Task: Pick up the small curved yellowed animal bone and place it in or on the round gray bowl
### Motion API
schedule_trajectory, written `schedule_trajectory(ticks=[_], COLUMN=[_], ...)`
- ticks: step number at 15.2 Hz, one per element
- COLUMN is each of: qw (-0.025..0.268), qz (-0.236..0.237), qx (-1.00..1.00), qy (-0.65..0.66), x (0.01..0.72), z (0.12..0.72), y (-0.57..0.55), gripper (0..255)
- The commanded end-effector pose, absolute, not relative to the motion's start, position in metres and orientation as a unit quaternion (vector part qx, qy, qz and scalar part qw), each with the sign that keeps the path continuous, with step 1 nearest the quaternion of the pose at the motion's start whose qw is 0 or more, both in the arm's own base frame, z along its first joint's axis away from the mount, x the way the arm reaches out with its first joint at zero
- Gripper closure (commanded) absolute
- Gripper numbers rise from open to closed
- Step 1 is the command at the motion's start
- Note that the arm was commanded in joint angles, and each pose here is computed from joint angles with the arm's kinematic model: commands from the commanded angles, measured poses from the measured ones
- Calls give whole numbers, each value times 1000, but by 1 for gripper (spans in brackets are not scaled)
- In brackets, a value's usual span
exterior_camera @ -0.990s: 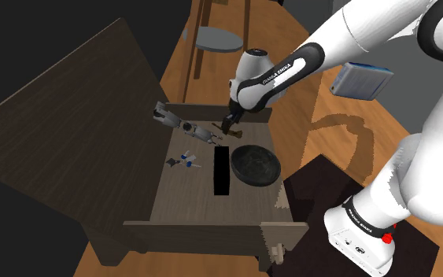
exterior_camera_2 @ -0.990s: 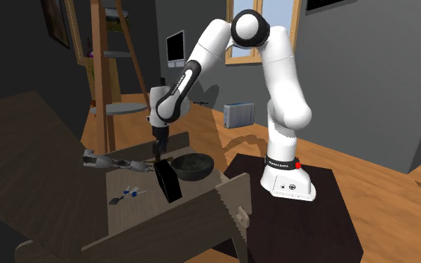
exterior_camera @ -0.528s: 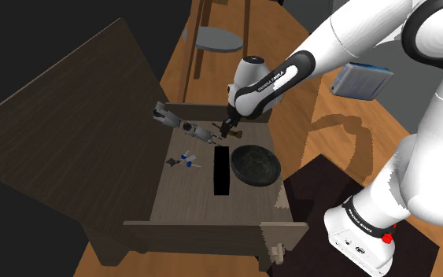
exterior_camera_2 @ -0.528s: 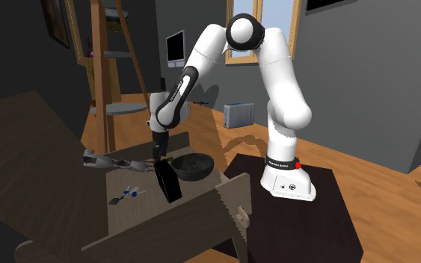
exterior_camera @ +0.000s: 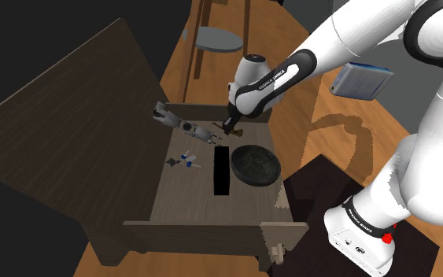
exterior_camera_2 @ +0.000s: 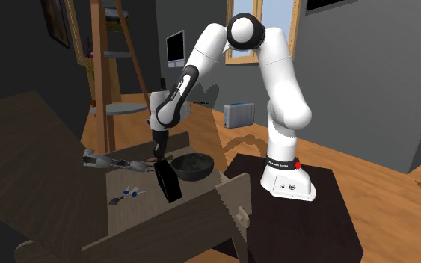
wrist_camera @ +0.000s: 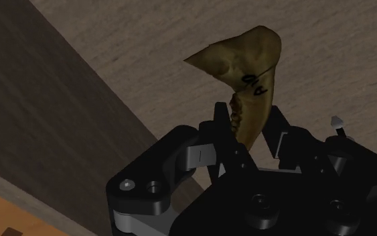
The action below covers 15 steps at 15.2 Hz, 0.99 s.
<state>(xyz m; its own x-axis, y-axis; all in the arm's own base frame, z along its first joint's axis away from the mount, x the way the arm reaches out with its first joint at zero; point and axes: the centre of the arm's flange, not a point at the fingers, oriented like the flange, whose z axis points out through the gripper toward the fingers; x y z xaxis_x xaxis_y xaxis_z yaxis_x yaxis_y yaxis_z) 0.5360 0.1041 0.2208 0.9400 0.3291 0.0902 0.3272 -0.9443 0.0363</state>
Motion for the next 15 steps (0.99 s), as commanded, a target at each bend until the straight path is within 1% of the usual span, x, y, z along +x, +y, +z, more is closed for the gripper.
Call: schedule_trajectory(ticks=[1,6,15], qw=[10,10,10], qz=[41,41,41], qx=[985,985,985], qy=[169,169,169], x=[532,534,534], z=[217,215,263], y=[107,107,107], gripper=[255,255,255])
